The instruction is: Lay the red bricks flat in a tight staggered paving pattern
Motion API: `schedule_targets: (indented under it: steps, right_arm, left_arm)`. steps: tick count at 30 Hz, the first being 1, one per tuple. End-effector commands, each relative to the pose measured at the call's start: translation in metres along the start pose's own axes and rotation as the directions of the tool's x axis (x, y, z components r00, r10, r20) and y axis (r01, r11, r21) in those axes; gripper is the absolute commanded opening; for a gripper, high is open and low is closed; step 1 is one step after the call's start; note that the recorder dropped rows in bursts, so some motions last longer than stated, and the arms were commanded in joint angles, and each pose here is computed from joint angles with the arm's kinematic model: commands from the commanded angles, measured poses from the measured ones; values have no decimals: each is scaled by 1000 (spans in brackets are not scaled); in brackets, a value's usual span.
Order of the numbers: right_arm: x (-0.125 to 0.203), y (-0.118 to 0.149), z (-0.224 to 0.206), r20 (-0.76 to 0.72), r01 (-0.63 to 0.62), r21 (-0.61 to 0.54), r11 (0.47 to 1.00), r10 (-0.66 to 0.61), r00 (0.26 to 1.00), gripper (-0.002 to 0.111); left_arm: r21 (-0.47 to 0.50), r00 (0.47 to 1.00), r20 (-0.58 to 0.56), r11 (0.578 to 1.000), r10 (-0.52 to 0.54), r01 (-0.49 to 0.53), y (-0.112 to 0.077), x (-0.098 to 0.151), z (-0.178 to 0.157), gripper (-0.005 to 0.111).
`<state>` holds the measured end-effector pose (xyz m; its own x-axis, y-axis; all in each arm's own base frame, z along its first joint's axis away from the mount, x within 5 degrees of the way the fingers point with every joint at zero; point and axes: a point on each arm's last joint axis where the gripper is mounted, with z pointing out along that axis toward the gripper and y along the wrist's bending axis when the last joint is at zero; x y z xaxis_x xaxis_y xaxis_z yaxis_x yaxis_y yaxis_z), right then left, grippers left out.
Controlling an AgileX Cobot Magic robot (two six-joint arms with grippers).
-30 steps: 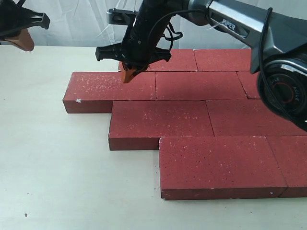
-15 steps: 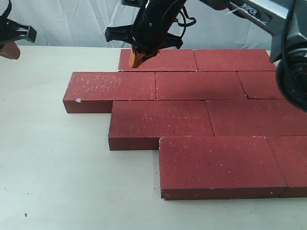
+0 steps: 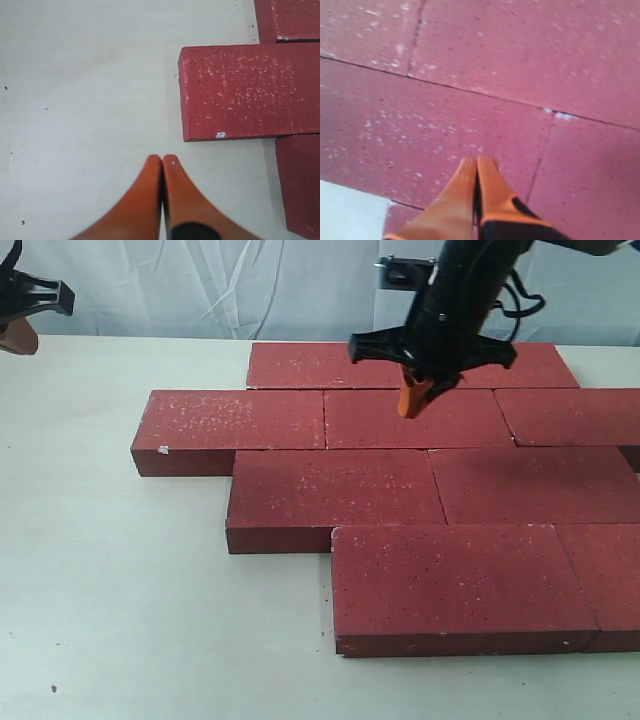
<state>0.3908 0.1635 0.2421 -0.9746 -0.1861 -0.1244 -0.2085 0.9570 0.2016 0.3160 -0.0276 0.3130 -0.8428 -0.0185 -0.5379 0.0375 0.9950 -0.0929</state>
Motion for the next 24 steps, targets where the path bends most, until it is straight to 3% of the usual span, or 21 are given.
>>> schedule_targets:
  steps: [1,13,19,24]
  right_arm:
    - [16,-43,-18,24,-78,15,997,78,997,-1]
    - [75,-119,-59,140,-207,51,977,198,970,-1]
    - [108,-136,-77,205,-236,127,963,207,957,-1]
    - [136,-131,-90,269,-220,181,959,167,949,-1]
  left_arm:
    - [3,1000,11,1000,-6,6,-1,1,-3,0]
    - [3,1000,18,1000,-6,6,-1,0,-3,0]
    - [-3,1000,16,1000,6,-6,-1,0,-3,0]
    - [-3,1000,16,1000,6,-6,-1,0,-3,0]
